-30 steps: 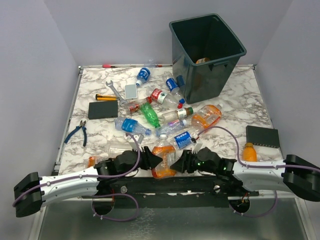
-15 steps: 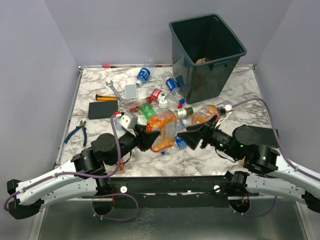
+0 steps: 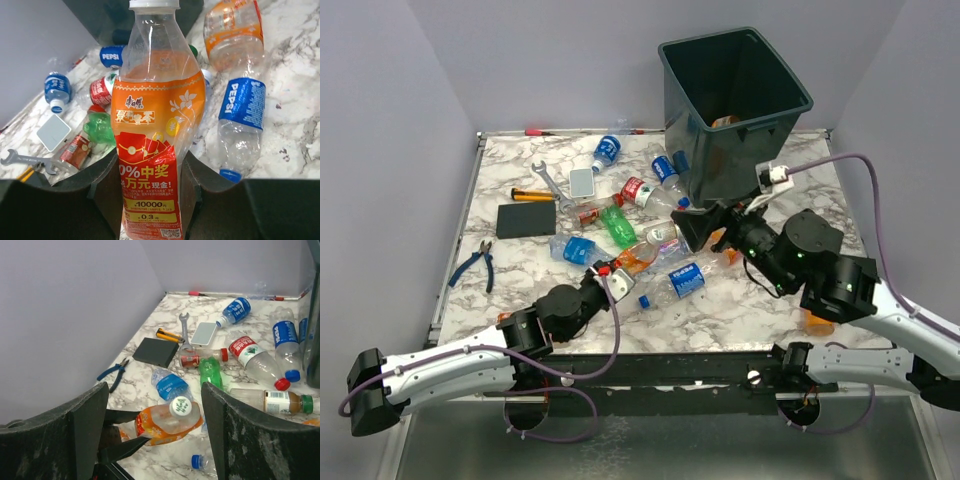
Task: Put the plastic bottles in the bin
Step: Place the plastic bottle in the trash bin.
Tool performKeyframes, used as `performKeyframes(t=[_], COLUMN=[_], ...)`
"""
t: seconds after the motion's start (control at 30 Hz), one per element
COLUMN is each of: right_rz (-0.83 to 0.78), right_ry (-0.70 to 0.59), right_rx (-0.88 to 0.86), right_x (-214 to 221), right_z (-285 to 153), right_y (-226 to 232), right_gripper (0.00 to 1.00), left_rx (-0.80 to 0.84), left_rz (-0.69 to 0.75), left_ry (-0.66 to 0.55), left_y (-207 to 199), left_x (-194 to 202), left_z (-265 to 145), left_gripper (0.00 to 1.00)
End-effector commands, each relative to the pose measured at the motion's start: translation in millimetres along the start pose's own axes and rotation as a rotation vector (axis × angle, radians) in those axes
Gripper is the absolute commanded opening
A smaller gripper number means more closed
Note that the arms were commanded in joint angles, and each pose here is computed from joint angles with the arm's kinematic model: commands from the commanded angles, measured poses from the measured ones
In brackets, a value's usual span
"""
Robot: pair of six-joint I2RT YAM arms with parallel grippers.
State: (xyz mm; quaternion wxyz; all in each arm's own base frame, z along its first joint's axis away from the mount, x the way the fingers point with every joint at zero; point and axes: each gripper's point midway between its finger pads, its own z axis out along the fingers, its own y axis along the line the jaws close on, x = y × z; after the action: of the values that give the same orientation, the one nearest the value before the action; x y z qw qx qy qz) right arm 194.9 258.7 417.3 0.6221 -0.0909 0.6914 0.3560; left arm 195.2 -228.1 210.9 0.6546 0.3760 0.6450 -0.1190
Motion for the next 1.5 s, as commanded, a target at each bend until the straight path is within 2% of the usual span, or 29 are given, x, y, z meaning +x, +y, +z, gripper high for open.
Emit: performKeyframes(t=[0.0,0.3,0.47,0.6,0.83,0.9,1.0,1.03,1.07,1.1,1.27,1.33,1.47], right_rz=[-0.017,0.097,0.110,0.078,0.057,0.065,0.075,0.078,0.083,0.086,0.052,-0.001,-0.143], right_ry=[0.094,0.211,0.187,0.201,0.234,0.239,0.250,0.254,0.255,0.252,0.201,0.161,0.002], right_rx=[0.102,0.118,0.054,0.081,0.144,0.141,0.121,0.118,0.120,0.119,0.107,0.144,0.271], right_x=[28,78,82,88,104,108,114,115,115,114,86,58,-36], right_z=[15,62,71,77,89,92,94,94,94,93,79,69,48], right_y=[-10,5,17,13,-1,-1,2,3,3,3,1,-7,-26], right_gripper=[0.79,0.78,0.75,0.72,0.56,0.49,0.26,0.09,0.01,0.01,0.00,0.00,0.00], left_rx=[-0.123,-0.086,-0.088,-0.083,-0.068,-0.063,-0.061,-0.065,-0.071,-0.079,-0.136,-0.172,-0.249], left_rz=[-0.050,-0.071,-0.071,-0.072,-0.076,-0.077,-0.078,-0.084,-0.090,-0.094,-0.133,-0.150,-0.178], left_ry=[-0.221,-0.256,-0.256,-0.254,-0.250,-0.250,-0.249,-0.246,-0.243,-0.241,-0.226,-0.225,-0.224], left_y=[30,24,24,23,20,19,18,19,20,21,31,38,54], left_x=[-41,-37,-36,-36,-35,-35,-35,-34,-33,-33,-32,-33,-33], left_z=[-13,-20,-22,-21,-20,-19,-19,-19,-19,-19,-21,-23,-30], left_gripper=[0.16,0.16,0.15,0.14,0.14,0.14,0.14,0.15,0.19,0.26,0.96,0.99,0.99])
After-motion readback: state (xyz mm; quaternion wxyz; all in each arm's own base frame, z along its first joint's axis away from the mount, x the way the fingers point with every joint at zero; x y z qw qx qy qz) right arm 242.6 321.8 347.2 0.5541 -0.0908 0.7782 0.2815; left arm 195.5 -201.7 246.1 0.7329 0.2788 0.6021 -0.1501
